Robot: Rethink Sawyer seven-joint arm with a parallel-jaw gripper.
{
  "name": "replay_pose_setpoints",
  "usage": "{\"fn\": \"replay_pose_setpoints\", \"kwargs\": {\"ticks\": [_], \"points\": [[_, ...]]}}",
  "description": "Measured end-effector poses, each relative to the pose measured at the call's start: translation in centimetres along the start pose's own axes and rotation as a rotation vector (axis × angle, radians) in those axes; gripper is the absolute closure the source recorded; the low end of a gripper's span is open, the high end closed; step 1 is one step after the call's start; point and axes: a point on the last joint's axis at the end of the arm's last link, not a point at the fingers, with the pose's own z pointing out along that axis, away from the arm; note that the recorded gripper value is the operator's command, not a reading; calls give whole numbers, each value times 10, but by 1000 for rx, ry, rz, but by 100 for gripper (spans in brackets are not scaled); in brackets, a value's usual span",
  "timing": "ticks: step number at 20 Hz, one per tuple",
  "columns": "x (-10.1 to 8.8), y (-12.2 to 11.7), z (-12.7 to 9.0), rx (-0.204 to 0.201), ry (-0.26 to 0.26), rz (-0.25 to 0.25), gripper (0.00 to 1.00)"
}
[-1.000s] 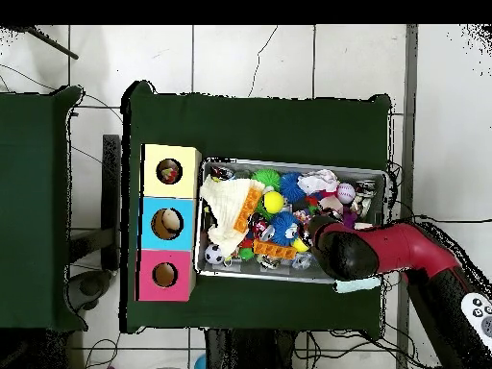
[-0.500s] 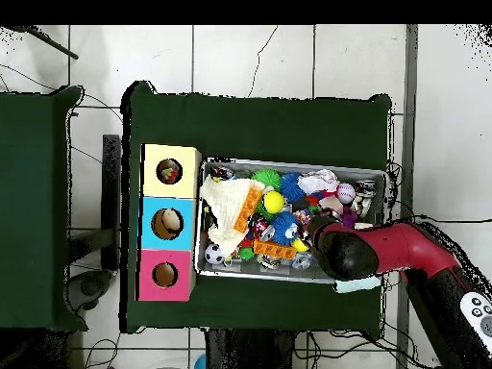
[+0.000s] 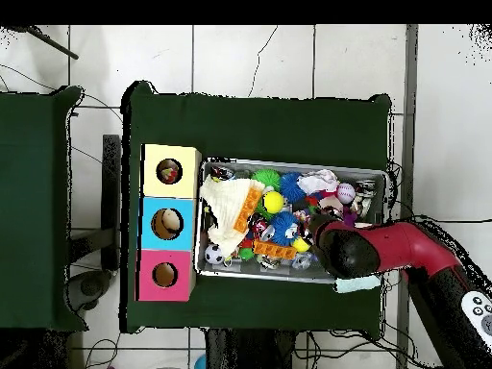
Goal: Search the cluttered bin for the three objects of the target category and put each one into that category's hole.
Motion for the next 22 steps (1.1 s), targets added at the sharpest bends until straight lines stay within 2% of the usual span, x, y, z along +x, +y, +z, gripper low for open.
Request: {"fn": "replay_pose_setpoints", "kwargs": {"ticks": [9, 22], "points": [[2, -3, 5, -6, -6, 15, 0], [-1, -2, 6, 0, -20, 12, 0]]}}
